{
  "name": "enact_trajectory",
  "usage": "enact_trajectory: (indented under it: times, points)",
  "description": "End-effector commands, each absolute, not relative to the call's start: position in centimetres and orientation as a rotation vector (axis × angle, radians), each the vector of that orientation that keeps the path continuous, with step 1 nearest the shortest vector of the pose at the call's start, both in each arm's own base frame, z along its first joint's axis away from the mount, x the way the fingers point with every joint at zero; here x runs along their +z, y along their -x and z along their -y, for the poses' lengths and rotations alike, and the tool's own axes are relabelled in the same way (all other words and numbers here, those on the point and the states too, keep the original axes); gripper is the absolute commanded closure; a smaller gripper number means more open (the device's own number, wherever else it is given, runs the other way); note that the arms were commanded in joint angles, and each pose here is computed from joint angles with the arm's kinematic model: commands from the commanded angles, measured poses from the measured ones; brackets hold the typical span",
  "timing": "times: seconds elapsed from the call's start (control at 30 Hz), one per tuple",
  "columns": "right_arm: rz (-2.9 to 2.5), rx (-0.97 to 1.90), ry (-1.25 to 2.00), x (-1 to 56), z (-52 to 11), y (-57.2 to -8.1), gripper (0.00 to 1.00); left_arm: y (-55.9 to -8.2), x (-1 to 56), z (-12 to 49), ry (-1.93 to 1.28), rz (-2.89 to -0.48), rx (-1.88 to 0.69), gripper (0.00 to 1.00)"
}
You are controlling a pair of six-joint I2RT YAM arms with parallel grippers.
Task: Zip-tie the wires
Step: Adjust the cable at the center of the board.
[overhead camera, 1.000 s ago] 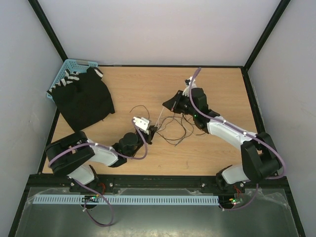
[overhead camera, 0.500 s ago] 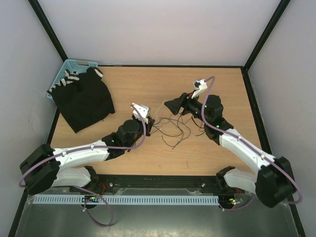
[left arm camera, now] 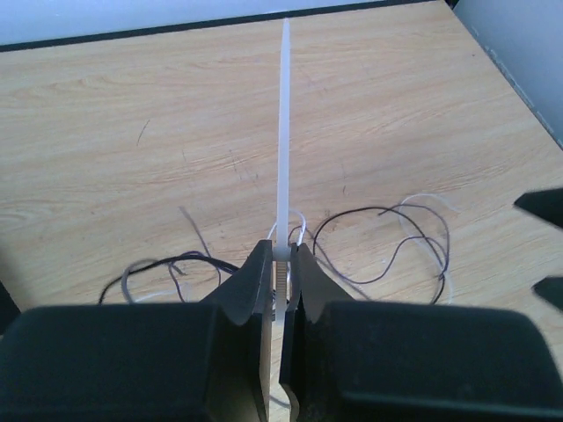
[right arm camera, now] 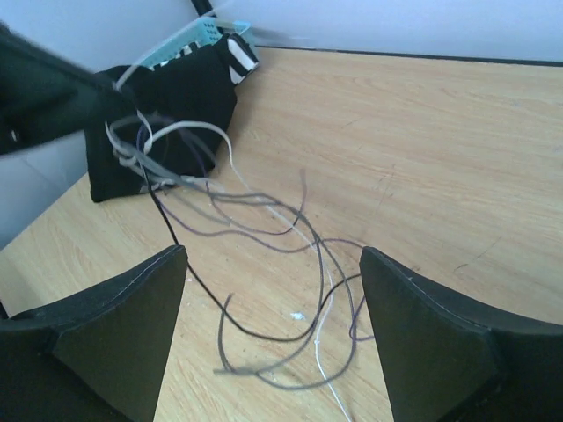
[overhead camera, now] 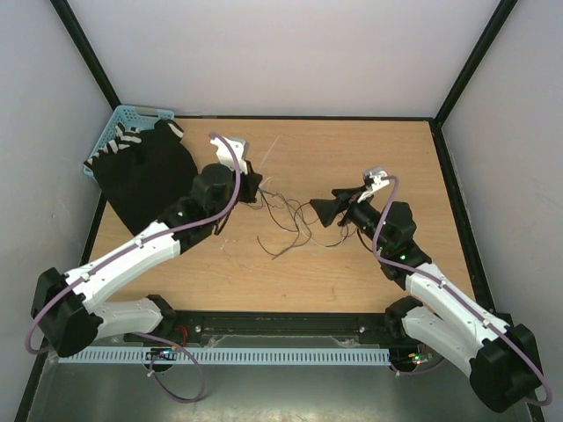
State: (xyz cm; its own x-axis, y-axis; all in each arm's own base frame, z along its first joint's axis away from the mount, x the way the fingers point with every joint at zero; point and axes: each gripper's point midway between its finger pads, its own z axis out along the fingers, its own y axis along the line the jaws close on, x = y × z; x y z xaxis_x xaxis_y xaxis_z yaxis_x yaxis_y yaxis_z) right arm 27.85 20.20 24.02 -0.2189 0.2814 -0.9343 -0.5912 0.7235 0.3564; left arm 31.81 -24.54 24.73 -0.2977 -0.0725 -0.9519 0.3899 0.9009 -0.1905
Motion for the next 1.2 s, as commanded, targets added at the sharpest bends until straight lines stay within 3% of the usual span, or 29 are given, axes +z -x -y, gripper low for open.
enact_trajectory:
  times: [0.0, 0.57, 0.83, 1.17]
  points:
    - [-1.479, 0.864, 0.315, 25.1, -20.4, -26.2, 0.1, -31.1, 26.0, 24.3, -0.253, -1.884, -0.49, 1.0]
    - [-1.32, 1.03, 0.628, 24.0, -24.0, -22.6, 0.18, -29.8, 22.9, 22.6, -0.187, -1.957, -0.478, 1.0]
    - [-1.276, 1.04, 0.761, 23.0, -26.8, -22.0, 0.28, -29.9, 22.1, 22.6, -0.17, -1.974, -0.48, 1.0]
    - [-1.188, 0.856, 0.857, 22.3, -27.0, -23.2, 0.26, -30.0, 20.9, 22.7, -0.181, -1.993, -0.466, 1.0]
